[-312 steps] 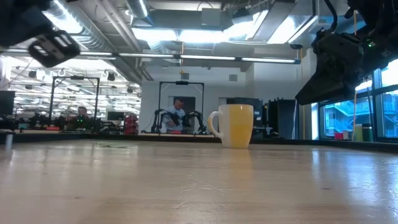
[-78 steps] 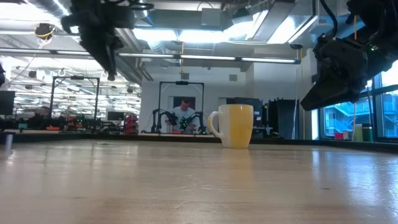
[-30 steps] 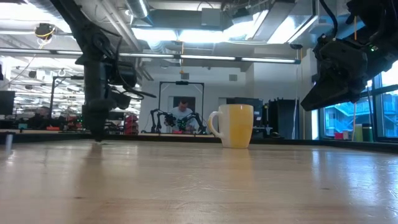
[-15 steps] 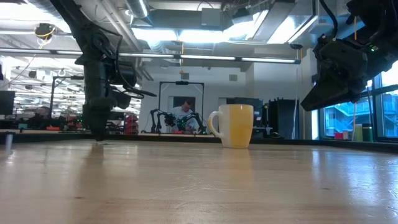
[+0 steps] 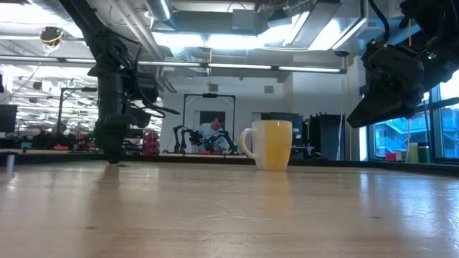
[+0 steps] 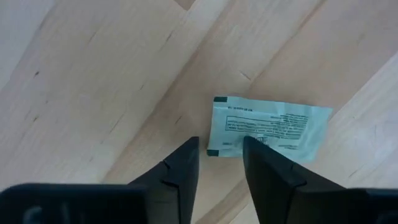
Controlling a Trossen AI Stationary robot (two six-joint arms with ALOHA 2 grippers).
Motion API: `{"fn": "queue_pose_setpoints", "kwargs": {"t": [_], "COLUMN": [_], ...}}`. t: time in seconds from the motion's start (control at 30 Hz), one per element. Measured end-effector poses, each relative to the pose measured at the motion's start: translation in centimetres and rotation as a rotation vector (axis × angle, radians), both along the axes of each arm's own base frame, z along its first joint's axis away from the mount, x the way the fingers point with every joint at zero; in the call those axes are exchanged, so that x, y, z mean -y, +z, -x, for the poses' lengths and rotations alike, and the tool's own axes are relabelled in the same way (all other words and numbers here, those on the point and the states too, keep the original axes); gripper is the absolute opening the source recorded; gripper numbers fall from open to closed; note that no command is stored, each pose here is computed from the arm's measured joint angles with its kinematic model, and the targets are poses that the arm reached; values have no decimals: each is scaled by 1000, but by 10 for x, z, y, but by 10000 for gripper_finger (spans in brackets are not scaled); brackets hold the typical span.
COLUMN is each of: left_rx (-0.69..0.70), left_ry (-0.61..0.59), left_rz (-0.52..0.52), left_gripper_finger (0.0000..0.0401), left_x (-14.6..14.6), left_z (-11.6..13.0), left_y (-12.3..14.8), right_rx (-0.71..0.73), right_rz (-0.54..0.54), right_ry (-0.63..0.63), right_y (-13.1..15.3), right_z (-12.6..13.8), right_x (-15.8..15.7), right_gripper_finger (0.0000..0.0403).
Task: Pick and place items into bin
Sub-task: Put the stevia packet into the left transparent bin
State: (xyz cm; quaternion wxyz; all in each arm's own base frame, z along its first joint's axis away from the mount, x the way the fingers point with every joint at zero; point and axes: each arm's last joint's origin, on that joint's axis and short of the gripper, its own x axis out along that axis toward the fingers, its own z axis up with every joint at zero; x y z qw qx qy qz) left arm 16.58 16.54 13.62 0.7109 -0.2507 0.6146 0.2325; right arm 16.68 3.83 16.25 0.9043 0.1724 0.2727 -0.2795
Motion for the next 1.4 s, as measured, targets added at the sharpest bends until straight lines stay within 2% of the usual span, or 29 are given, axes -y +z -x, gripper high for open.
{"fn": "queue_pose_setpoints", "kwargs": {"t": [0.63,0.83,0.9,1.1,1.2,1.4], "left_rx": [-26,-40,-1,49,54,163], "left_ry": [-28,-49,-64,-141,-173,-314], "left_rz": [34,25,-9,-43,-19,58], "left_gripper_finger": [8,5,5,4,5,5], "left_x": [-1,-1,0,26,49,104], "left_z": [-2,-5,-8,-11,-12,-22], "left_y": [-7,10,22,52,64,83], "right_rx": [-3,-3,-3,-6,-6,-5], "right_rz": [1,2,2,4,4,3], "right_ry": [0,0,0,2,2,1], "right_y": [0,0,0,0,0,0], "right_z": [0,0,0,0,0,0], "right_x": [0,0,0,0,0,0], "right_gripper_finger": [135,135,135,135,135,135]}}
